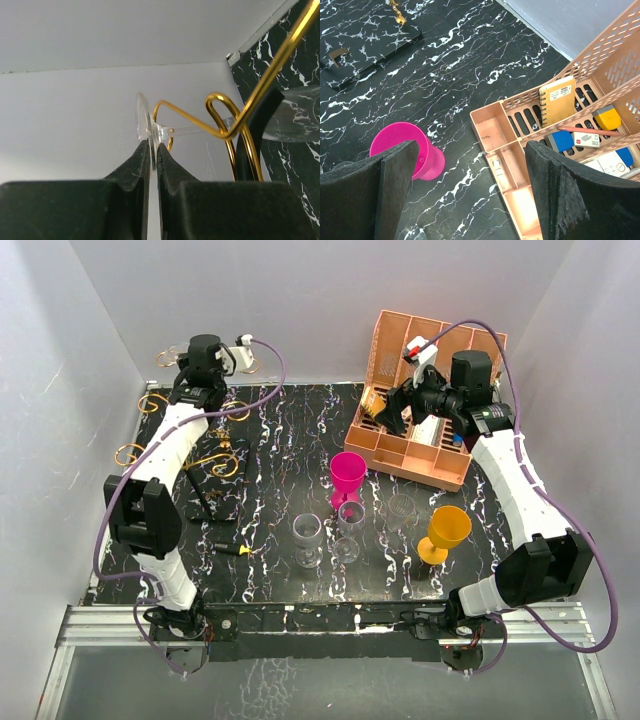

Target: Place the wine glass upside down on the wine glass rack

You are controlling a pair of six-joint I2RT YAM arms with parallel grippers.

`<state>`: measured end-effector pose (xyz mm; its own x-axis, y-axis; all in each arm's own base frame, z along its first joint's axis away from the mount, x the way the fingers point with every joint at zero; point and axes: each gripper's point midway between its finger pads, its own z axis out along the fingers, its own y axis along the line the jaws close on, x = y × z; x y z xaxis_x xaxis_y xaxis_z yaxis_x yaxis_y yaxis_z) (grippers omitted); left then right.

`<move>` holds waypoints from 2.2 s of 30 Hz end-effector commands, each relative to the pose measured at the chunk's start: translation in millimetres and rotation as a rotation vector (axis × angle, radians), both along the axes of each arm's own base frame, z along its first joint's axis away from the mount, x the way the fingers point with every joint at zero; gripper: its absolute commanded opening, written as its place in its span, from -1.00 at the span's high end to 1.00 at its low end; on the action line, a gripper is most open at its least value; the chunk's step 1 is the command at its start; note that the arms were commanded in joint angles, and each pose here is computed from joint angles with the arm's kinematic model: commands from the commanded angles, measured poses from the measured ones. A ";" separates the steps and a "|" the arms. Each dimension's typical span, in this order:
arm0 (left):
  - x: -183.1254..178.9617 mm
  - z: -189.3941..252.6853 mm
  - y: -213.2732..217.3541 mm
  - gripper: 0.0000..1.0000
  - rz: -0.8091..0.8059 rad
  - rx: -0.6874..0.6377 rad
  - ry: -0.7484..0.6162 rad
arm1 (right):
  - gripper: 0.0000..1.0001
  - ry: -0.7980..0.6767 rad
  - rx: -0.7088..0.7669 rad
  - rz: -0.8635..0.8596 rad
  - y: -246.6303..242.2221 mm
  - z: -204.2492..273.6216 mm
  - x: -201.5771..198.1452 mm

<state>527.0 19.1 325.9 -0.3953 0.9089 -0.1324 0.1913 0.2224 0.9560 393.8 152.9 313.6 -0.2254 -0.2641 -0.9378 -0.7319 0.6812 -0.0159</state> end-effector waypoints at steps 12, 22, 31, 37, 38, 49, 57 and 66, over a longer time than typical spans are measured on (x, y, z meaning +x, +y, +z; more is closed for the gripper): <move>14.0 48.0 38.2 1.00 0.118 -0.032 -0.148 | -0.94 -0.056 0.003 0.018 3.7 9.9 6.0; 7.7 45.5 57.0 1.00 0.160 -0.047 -0.140 | -0.94 -0.049 -0.003 0.019 3.5 5.5 6.9; 10.1 41.4 71.3 1.00 0.189 -0.052 -0.146 | -0.94 -0.046 -0.004 0.021 3.8 3.7 7.2; 8.6 38.3 76.8 1.00 0.200 -0.060 -0.140 | -0.94 -0.040 -0.004 0.024 4.4 1.3 7.6; 8.4 38.3 78.0 1.00 0.200 -0.060 -0.140 | -0.94 -0.038 -0.003 0.024 4.5 1.0 7.4; -1.3 29.9 80.0 1.00 0.194 -0.076 -0.099 | -0.94 -0.030 -0.007 0.025 4.3 -3.7 8.9; -10.4 27.4 66.6 1.00 0.156 -0.093 -0.076 | -0.94 -0.022 -0.012 0.029 6.8 -8.3 10.7; -9.8 22.1 57.4 1.00 0.150 -0.088 -0.061 | -0.94 -0.022 -0.016 0.027 6.1 -9.3 10.2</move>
<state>534.5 78.5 308.4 -0.5275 0.8301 -0.1809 0.1765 0.3153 0.9324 400.3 156.8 294.4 -0.2547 -0.2817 -0.9251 -0.7428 0.6696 0.0006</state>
